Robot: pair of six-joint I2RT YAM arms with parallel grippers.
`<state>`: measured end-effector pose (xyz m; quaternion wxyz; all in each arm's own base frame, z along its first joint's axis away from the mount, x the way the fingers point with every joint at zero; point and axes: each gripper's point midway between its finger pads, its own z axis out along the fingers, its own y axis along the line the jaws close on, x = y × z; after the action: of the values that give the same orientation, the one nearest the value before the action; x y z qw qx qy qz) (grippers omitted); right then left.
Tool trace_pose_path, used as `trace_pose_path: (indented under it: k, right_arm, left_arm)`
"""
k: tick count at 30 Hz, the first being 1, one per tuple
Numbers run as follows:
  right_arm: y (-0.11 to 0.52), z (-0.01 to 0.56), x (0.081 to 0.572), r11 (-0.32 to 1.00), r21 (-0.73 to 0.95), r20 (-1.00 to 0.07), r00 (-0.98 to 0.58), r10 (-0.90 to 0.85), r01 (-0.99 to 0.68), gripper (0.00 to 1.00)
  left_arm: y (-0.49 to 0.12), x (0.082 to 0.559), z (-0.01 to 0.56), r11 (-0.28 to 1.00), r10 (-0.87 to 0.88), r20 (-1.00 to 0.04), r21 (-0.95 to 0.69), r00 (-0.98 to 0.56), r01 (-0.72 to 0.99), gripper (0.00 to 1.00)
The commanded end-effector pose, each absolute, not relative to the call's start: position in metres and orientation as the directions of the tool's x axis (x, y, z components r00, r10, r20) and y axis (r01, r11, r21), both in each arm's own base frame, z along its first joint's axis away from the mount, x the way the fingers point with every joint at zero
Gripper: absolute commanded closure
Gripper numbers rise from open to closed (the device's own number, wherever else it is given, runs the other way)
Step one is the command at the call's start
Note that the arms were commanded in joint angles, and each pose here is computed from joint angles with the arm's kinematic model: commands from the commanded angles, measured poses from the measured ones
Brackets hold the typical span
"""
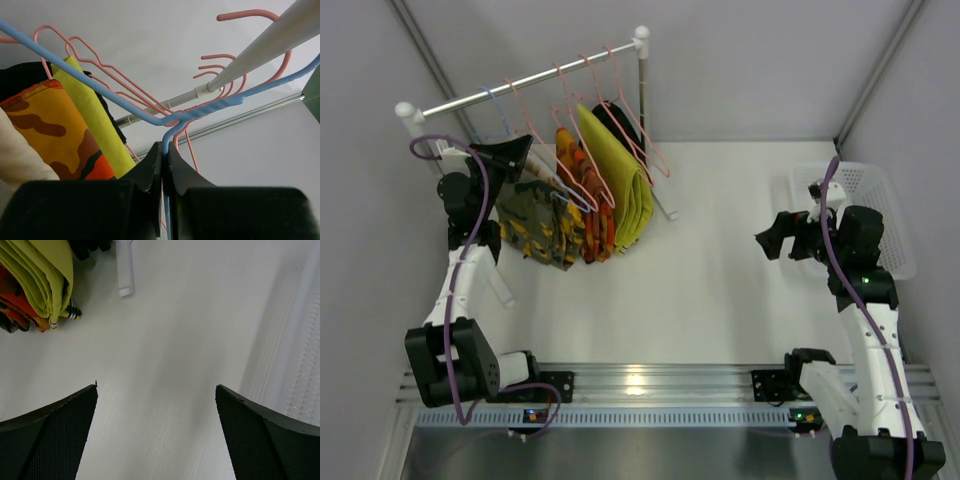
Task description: Remove the trousers from the hanger
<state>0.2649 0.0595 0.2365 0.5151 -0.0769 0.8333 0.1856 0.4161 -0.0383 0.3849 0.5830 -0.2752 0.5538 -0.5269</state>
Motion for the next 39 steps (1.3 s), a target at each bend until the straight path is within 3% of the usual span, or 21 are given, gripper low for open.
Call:
trace_pose_path:
  k: [1, 15, 25, 34, 39]
  right_arm:
    - [0.059, 0.271, 0.273, 0.917, 0.195, -0.931, -0.359, 0.061, -0.349, 0.0]
    - [0.07, 0.286, 0.261, 0.891, 0.215, -0.937, -0.342, 0.073, -0.4, 0.0]
    - [0.08, 0.301, 0.26, 0.862, 0.208, -0.952, -0.297, 0.071, -0.462, 0.01]
    - [0.101, 0.345, 0.254, 0.797, 0.181, -0.982, -0.148, 0.116, -0.577, 0.0]
    - [0.135, 0.365, 0.243, 0.715, 0.091, -0.993, -0.013, 0.114, -0.694, 0.01]
  left_arm:
    - [-0.041, 0.402, 0.416, 0.304, -0.909, -0.389, -0.863, -0.147, 0.402, 1.0]
    - [-0.042, 0.331, 0.51, 0.326, -0.92, -0.391, -0.803, -0.029, 0.5, 1.0]
    - [-0.058, 0.298, 0.553, 0.306, -0.906, -0.419, -0.748, -0.06, 0.589, 1.0]
    - [-0.089, 0.244, 0.565, 0.317, -0.839, -0.53, -0.662, -0.125, 0.68, 1.0]
    - [-0.097, 0.219, 0.572, 0.301, -0.831, -0.538, -0.648, -0.14, 0.699, 1.0]
